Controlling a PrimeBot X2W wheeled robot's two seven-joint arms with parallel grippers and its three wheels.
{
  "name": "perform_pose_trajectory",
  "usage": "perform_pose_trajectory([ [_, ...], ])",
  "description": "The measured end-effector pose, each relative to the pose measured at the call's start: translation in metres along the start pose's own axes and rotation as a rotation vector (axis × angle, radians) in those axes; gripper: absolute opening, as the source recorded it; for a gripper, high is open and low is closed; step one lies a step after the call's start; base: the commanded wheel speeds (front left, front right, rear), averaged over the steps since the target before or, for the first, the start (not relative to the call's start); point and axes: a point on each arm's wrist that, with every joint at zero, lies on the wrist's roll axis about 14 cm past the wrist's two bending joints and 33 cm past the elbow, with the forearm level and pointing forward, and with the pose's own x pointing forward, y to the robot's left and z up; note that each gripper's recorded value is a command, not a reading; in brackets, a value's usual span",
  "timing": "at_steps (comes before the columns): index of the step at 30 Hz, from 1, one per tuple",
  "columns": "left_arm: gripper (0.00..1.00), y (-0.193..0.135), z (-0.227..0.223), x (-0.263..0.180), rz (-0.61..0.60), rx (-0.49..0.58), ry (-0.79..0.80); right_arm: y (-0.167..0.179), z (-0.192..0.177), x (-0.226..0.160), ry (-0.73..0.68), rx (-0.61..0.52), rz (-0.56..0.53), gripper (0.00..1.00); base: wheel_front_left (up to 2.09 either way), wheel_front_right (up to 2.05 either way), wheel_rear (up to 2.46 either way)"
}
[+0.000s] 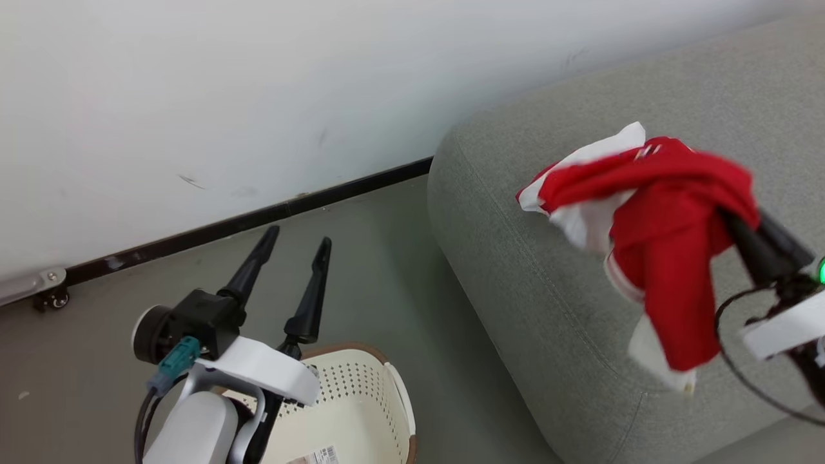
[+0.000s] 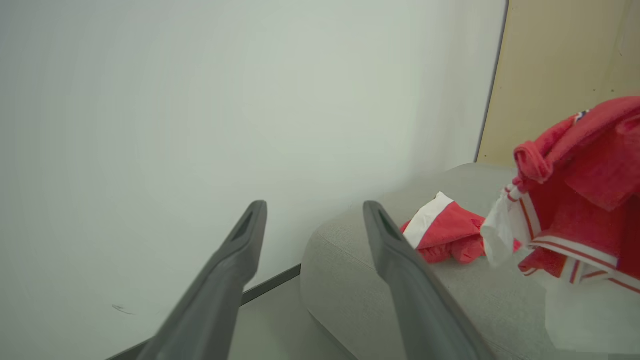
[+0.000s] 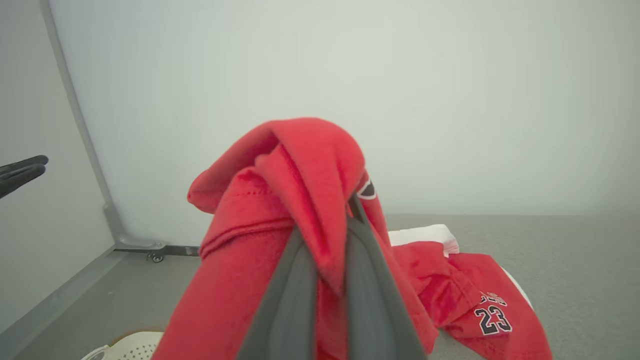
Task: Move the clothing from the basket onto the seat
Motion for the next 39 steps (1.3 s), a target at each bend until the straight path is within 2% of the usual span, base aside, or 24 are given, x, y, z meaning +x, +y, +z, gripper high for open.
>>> perform_pose_trajectory([
  [7, 1.0, 0.014, -0.006, 0.005, 0.026, 0.002, 0.002, -0.044, 0.045, 0.014, -0.077, -0.071, -0.097, 0.0, 0.0, 0.0, 0.0],
  [13, 1.0, 0.02, -0.012, 0.009, 0.023, 0.007, 0.005, -0.075, 0.075, 0.022, -0.118, -0.089, -0.177, 0.0, 0.0, 0.0, 0.0],
  [23, 1.0, 0.028, -0.022, 0.016, 0.011, 0.026, 0.01, -0.102, 0.077, 0.035, -0.054, -0.098, -0.253, 0.0, 0.0, 0.0, 0.0],
  [39, 1.0, 0.06, -0.039, 0.017, 0.053, 0.065, 0.057, -0.156, 0.087, 0.059, 0.015, -0.123, -0.395, 0.0, 0.0, 0.0, 0.0],
])
